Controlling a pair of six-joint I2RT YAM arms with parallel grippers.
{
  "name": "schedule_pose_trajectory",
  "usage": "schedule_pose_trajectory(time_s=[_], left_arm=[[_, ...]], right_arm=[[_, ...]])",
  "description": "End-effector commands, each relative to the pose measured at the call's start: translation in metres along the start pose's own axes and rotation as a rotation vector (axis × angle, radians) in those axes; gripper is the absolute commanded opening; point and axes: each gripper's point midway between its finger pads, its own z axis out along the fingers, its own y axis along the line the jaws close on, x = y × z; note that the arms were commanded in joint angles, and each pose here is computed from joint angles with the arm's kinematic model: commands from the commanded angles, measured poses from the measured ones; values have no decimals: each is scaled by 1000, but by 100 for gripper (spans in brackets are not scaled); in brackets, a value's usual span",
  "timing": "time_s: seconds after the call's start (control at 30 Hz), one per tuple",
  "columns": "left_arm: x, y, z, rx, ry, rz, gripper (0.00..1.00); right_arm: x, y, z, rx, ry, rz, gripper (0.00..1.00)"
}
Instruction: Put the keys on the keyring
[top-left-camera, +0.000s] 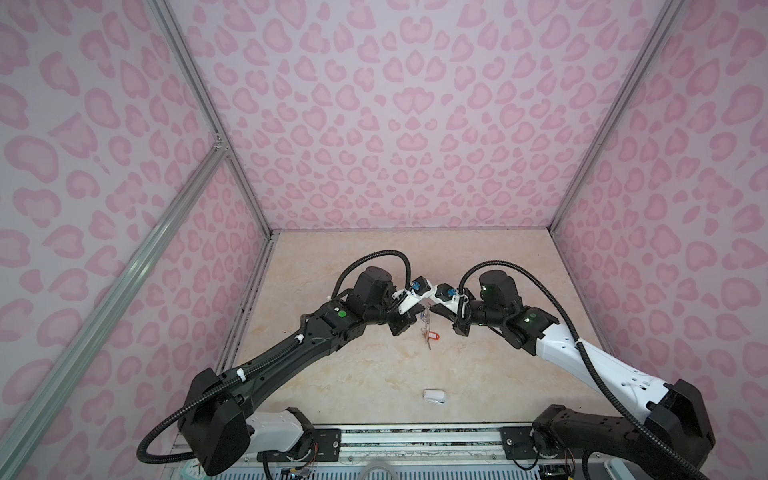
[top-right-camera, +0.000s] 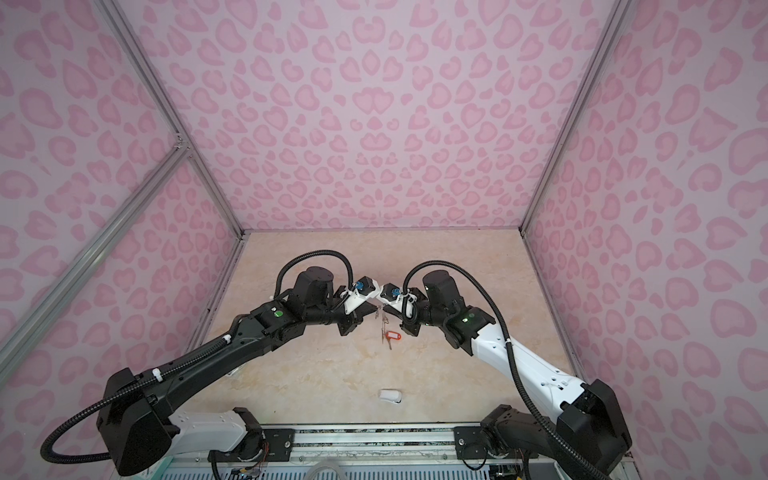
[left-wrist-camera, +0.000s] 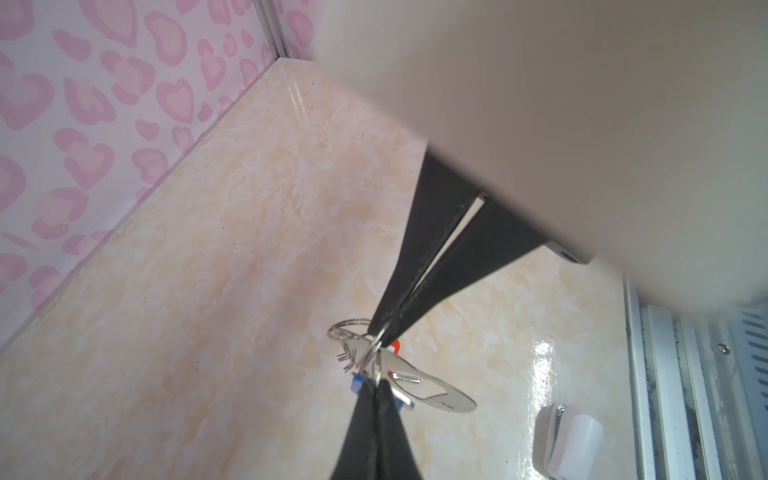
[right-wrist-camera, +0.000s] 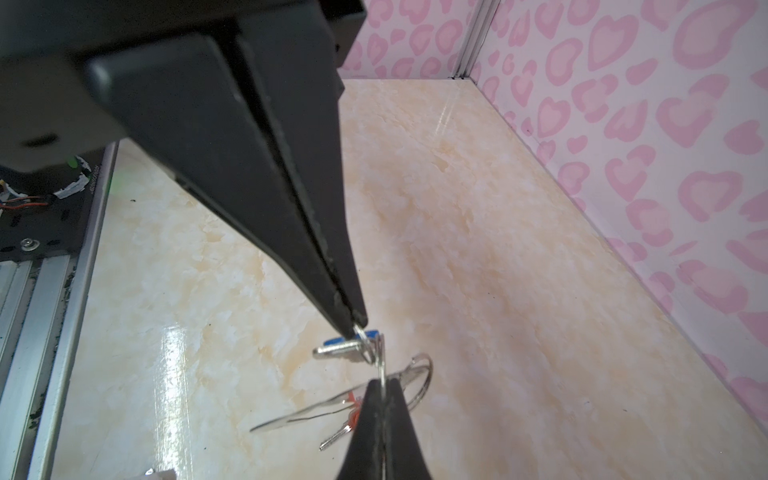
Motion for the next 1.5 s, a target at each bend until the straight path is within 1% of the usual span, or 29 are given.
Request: schedule_pose_trajectory(time_s=[0.0,0.13,0.3,0.5,0.67,0.73,1.0,1.23,1.4,1.43,1.47], left_arm=[[-10,7,1,-35,-24,4,4],[-13,8,0,-42,-33,1,4],[-16,1,2,-18,-39,18,4],[-11,2,8,-34,-2,16,4],[-3,17,12,-105,61,-23,4],[1,18,15,-107,80,-33,4],[3,15,19,-85,92,-64,4],[11,-2,26,19,98,-105,4],[11,-3,25,73,69,-141,4],[9,-3,24,90,56,-151,5],[7,-4,23,107,41,-158,8]], right_arm=[[-2,1,2,-8,-13,-8,0],[-1,2,4,-14,-9,-7,0],[0,0,5,-14,-1,-4,0],[-2,0,5,-15,-7,-6,0],[0,1,4,-8,-6,-9,0],[1,1,4,-4,-2,-11,0],[3,-2,2,19,-1,-21,0],[-4,-10,-7,94,-88,-57,0],[-9,-10,-15,117,-177,-97,0],[-12,-10,-17,122,-196,-111,0],[-13,-9,-18,123,-215,-125,0]])
